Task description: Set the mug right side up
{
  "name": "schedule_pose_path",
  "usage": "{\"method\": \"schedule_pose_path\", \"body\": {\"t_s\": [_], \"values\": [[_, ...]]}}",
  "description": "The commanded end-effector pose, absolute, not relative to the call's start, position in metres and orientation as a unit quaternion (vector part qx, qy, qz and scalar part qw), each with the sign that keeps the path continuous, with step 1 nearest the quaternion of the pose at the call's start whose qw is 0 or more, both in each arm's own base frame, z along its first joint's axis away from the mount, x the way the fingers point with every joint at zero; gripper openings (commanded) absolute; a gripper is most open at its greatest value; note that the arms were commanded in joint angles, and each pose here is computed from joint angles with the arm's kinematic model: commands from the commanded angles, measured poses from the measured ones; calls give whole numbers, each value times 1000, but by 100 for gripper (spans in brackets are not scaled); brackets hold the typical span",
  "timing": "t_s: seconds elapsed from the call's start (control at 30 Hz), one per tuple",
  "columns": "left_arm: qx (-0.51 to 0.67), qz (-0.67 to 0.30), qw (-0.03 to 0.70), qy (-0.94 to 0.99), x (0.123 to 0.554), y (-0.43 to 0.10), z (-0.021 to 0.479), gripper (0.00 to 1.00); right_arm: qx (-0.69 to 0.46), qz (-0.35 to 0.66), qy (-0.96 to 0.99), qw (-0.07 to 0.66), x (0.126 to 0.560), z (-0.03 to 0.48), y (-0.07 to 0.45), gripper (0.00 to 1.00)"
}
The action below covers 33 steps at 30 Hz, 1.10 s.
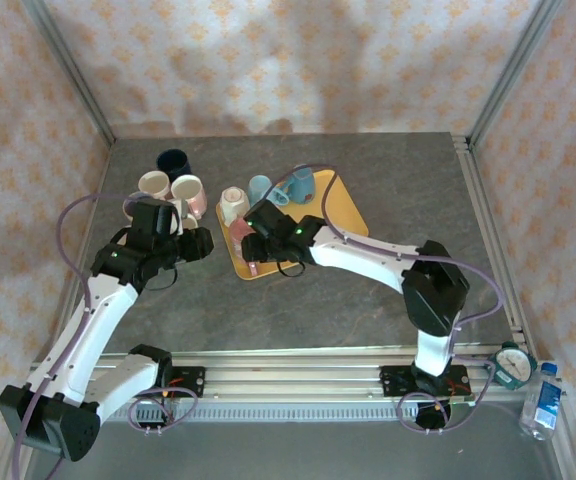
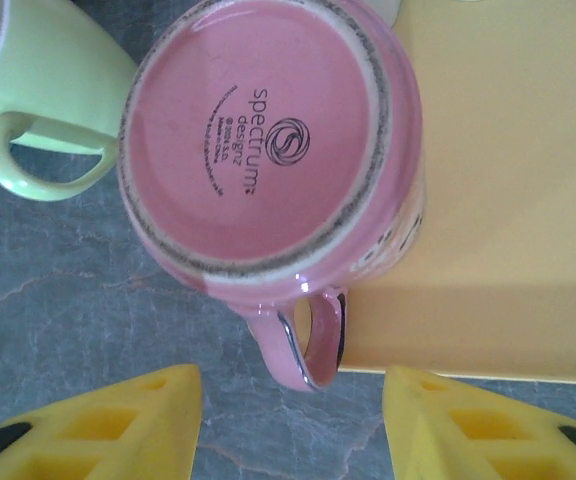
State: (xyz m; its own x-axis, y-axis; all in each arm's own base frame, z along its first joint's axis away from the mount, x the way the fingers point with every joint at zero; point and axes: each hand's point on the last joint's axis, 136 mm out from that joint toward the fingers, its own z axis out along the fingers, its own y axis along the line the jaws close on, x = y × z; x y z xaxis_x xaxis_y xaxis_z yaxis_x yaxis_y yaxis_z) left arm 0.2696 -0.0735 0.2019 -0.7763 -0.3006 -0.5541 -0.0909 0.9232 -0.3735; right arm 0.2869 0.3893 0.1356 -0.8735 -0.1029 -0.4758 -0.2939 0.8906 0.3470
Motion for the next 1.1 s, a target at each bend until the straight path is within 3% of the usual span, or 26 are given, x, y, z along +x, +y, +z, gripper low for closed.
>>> {"method": "schedule_pose_path", "body": {"t_s": [0.0,0.7,1.07], "values": [[-109,-165,314,928,265,-71,210,50,-85,185,953,224,289,126,390,50],[-100,-169,304,932,258,-69,208,50,-109,74,966,223,299,86,397,37],[-111,-169,304,931,259,-68,207,51,-140,39,964,223,303,82,392,24]]}}
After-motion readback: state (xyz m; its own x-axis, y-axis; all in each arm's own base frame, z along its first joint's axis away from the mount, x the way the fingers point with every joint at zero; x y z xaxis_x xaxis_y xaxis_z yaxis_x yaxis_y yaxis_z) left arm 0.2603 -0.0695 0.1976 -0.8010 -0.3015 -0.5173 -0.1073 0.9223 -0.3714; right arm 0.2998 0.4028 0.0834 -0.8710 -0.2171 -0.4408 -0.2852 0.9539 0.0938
